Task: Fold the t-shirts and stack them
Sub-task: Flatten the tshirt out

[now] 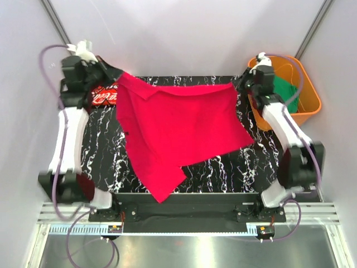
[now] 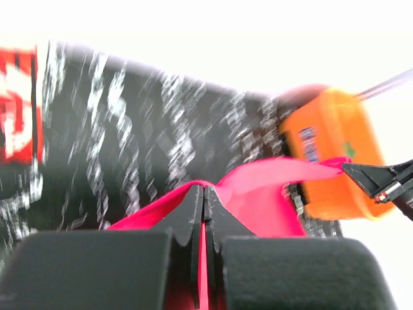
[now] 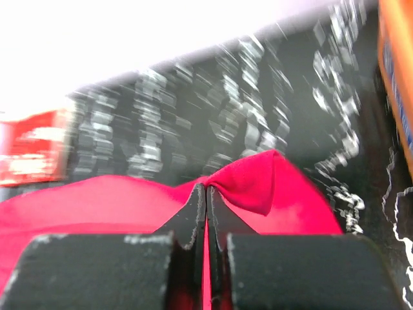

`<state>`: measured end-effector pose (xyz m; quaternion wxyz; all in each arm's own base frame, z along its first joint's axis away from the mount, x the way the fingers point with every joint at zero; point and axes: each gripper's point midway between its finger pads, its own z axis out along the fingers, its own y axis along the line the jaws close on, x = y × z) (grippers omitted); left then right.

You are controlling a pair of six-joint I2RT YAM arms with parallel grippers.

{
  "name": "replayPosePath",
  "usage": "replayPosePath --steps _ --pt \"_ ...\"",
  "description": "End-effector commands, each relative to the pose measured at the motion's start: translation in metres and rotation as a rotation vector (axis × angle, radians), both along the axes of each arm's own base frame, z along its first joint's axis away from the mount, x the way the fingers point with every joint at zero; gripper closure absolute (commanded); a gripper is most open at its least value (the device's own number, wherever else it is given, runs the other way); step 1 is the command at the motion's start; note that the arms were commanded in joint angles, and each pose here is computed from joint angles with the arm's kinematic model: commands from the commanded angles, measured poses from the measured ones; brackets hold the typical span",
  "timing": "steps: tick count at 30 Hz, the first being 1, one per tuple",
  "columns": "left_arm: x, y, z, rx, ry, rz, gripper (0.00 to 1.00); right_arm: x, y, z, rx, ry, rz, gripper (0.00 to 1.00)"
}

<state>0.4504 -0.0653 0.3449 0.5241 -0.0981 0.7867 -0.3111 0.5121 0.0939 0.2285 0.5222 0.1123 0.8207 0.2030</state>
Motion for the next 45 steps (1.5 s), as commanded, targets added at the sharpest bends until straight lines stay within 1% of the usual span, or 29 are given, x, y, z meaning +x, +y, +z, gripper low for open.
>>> replayPosePath --steps 1,2,3,4,5,6,7,9,13,17,19,23,24,26,27,29,30,32,33,34,35,36,37,38,39,40,42,43,45 --pt "-0.065 -0.003 0.122 0.089 -0.316 -0.009 1.00 -0.052 0.013 0.115 0.014 -0.247 0.041 1.00" --pt "-0.080 -0.002 0.139 0.111 -0.364 0.004 1.00 -0.078 0.010 0.147 0.022 -0.307 0.042 1.00" --pt "-0.110 -0.002 0.168 0.126 -0.447 0.015 1.00 -0.091 0.008 0.160 0.024 -0.336 0.036 1.00" --pt "-0.128 -0.003 0.182 0.136 -0.493 0.018 1.00 -0.105 0.006 0.166 0.025 -0.354 0.037 1.00" --pt "-0.144 -0.002 0.195 0.149 -0.538 0.031 1.00 -0.132 0.002 0.193 0.035 -0.419 0.038 1.00" --pt "-0.176 -0.003 0.215 0.159 -0.614 0.043 1.00 -0.146 0.000 0.202 0.037 -0.447 0.036 1.00" --pt "-0.193 -0.004 0.226 0.165 -0.660 0.044 1.00 -0.172 -0.003 0.221 0.043 -0.508 0.042 1.00" --pt "-0.235 -0.005 0.247 0.183 -0.757 0.059 1.00 -0.199 -0.008 0.235 0.039 -0.555 0.044 1.00" --pt "-0.306 -0.005 0.288 0.201 -0.910 0.100 1.00 -0.268 -0.017 0.274 0.067 -0.700 0.048 1.00" --pt "-0.349 -0.003 0.316 0.213 -1.007 0.138 1.00 -0.298 -0.016 0.291 0.106 -0.742 0.073 1.00" --pt "-0.353 -0.003 0.318 0.210 -1.014 0.138 1.00 -0.302 -0.014 0.295 0.120 -0.754 0.084 1.00" --pt "-0.322 0.001 0.306 0.198 -0.956 0.149 1.00 -0.280 -0.013 0.281 0.123 -0.721 0.070 1.00" --pt "-0.298 0.003 0.290 0.195 -0.908 0.144 1.00 -0.273 -0.012 0.276 0.122 -0.705 0.068 1.00" --pt "-0.266 0.005 0.268 0.180 -0.842 0.142 1.00 -0.247 -0.008 0.256 0.130 -0.661 0.064 1.00" --pt "-0.238 0.007 0.245 0.178 -0.788 0.138 1.00 -0.237 -0.008 0.247 0.133 -0.648 0.053 1.00" --pt "-0.202 0.011 0.213 0.161 -0.694 0.147 1.00 -0.206 -0.005 0.218 0.136 -0.592 0.040 1.00" --pt "-0.163 0.013 0.176 0.159 -0.608 0.138 1.00 -0.192 -0.004 0.202 0.136 -0.570 0.025 1.00" --pt "-0.123 0.014 0.136 0.145 -0.517 0.127 1.00 -0.157 -0.001 0.177 0.128 -0.532 0.012 1.00" --pt "-0.090 0.015 0.107 0.137 -0.446 0.118 1.00 -0.132 0.002 0.152 0.121 -0.502 0.007 1.00" --pt "-0.071 0.016 0.080 0.145 -0.375 0.105 1.00 -0.118 0.004 0.137 0.127 -0.480 0.000 1.00" --pt "-0.055 0.015 0.066 0.151 -0.356 0.095 1.00 -0.105 0.006 0.122 0.119 -0.460 0.002 1.00" --pt "-0.027 0.017 0.028 0.150 -0.274 0.089 1.00 -0.081 0.010 0.092 0.114 -0.416 0.005 1.00" --pt "-0.014 0.019 0.002 0.145 -0.226 0.090 1.00 -0.070 0.012 0.079 0.106 -0.395 0.006 1.00" --pt "0.001 0.022 -0.008 0.157 -0.229 0.100 1.00 -0.059 0.013 0.066 0.098 -0.381 0.002 1.00" --pt "0.015 0.022 -0.027 0.157 -0.199 0.090 1.00 -0.038 0.014 0.041 0.085 -0.347 -0.008 1.00" --pt "0.034 0.017 -0.067 0.141 -0.123 0.049 1.00 -0.027 0.014 0.029 0.069 -0.329 -0.017 1.00" --pt "0.057 0.013 -0.087 0.129 -0.089 0.009 1.00 0.002 0.014 0.000 0.029 -0.278 -0.027 1.00" --pt "0.072 0.011 -0.121 0.124 -0.028 -0.009 1.00 0.011 0.016 -0.009 0.023 -0.263 -0.028 1.00" --pt "0.092 0.010 -0.126 0.118 -0.015 -0.019 1.00 0.035 0.021 -0.034 0.008 -0.214 -0.014 1.00"
